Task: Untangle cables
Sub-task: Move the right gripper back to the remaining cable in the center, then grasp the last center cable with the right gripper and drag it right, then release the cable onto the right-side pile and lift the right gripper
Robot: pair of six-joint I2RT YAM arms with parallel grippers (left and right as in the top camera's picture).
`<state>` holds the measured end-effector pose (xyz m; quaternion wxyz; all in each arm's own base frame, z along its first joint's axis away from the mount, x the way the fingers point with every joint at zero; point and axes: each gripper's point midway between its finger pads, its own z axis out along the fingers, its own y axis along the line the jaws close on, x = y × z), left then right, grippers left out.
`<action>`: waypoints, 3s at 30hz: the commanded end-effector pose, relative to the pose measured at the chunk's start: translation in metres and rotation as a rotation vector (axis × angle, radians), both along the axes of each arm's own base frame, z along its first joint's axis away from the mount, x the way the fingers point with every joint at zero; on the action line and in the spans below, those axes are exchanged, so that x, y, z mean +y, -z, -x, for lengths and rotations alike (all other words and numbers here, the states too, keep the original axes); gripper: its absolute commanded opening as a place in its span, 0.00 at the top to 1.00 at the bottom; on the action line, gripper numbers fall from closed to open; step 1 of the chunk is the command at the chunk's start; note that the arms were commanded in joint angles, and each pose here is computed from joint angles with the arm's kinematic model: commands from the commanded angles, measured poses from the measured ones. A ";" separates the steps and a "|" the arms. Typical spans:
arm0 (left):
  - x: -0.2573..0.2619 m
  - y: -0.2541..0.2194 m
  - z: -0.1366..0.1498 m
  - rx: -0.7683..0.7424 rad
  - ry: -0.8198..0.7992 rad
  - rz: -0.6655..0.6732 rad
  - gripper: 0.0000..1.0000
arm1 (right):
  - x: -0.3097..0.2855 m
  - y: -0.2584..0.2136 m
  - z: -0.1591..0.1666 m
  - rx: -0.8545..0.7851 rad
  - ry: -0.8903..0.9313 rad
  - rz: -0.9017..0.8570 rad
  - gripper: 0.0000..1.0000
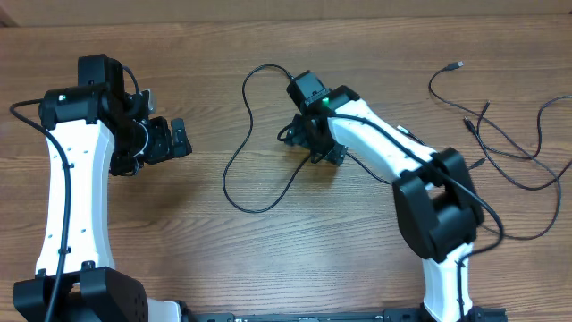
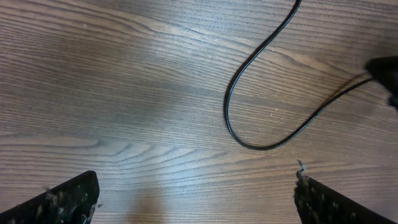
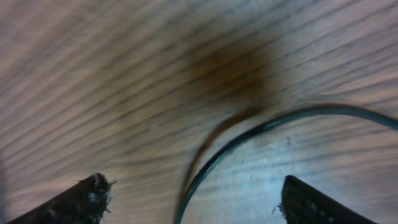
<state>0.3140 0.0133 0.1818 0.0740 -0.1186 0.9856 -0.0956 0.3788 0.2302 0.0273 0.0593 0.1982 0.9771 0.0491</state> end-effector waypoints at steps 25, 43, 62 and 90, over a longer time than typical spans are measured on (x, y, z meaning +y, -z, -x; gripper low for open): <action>-0.001 -0.002 0.002 -0.005 -0.013 0.009 0.00 | -0.049 -0.069 -0.050 -0.047 -0.034 -0.012 0.96; -0.002 -0.002 0.001 -0.007 -0.014 0.010 0.00 | -0.427 -0.412 -0.043 -0.864 0.475 0.149 0.96; -0.002 -0.002 0.002 -0.001 -0.031 0.017 0.00 | -0.432 -0.316 -0.038 -0.527 0.362 0.085 0.92; -0.034 -0.013 -0.050 -0.228 0.168 -0.151 0.00 | -0.216 -0.235 -0.071 -0.258 -0.306 0.009 0.00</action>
